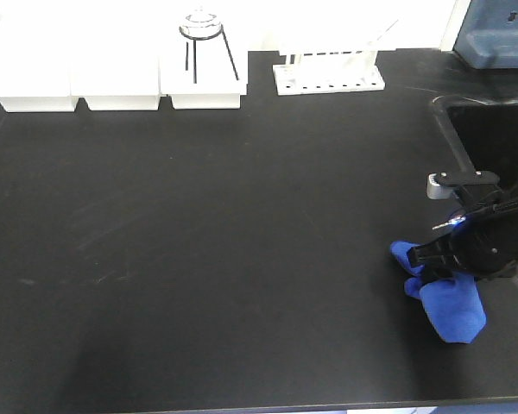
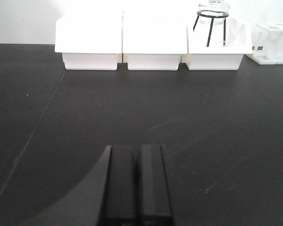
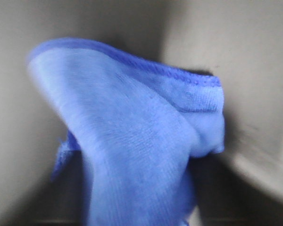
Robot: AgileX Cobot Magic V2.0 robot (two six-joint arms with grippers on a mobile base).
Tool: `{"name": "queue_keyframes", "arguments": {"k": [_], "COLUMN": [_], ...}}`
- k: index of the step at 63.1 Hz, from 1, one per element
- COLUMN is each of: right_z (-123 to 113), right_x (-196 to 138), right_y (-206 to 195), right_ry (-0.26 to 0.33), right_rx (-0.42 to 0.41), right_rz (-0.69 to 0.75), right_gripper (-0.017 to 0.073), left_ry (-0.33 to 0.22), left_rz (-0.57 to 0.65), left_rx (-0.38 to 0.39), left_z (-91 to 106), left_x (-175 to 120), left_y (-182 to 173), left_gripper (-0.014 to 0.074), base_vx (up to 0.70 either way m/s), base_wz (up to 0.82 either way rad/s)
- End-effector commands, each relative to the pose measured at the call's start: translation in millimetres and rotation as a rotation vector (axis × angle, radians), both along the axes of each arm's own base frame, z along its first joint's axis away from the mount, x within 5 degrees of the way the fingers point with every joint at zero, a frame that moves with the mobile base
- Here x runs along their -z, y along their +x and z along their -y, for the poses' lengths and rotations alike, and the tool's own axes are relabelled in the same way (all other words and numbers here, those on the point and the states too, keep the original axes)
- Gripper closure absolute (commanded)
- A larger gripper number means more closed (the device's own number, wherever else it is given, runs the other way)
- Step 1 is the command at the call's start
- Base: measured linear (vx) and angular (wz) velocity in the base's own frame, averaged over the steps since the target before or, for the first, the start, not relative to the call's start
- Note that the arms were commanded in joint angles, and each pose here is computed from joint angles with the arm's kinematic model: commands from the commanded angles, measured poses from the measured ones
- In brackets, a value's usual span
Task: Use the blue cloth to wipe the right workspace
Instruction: 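Reach the right gripper down and grasp the blue cloth, then lift the blue cloth with the right gripper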
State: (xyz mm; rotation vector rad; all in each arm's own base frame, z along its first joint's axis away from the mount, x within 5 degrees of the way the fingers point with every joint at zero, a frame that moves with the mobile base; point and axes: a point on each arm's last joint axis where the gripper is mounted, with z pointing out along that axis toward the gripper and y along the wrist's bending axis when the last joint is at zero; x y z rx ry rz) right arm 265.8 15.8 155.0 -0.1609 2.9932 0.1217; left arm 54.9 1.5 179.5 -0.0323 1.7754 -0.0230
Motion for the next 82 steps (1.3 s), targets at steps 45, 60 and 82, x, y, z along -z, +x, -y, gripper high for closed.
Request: {"name": "queue_keyframes", "arguments": {"k": [45, 60, 82], "right_z": [4.1, 10.7, 14.8], "right_x": [-192.7, -133.7, -111.5], "right_y": [-157.1, -192.8, -186.3], "right_ry": [0.037, 0.021, -0.004], "right_rx": [-0.009, 0.056, 0.099], "right_rz": [1.126, 1.408, 1.517], "right_gripper": [0.0564, 0.0564, 0.0559], "left_ry": [-0.009, -0.009, -0.009], "left_rz": [0.064, 0.064, 0.064], "left_rx": [0.014, 0.014, 0.014], "left_z": [1.3, 1.3, 1.3], "left_x": [2.4, 2.4, 2.4], "left_y": [1.0, 1.0, 1.0], "left_gripper": [0.0599, 0.0599, 0.0599], "base_vx": [0.0, 0.0, 0.0], "base_wz": [0.0, 0.0, 0.0]}}
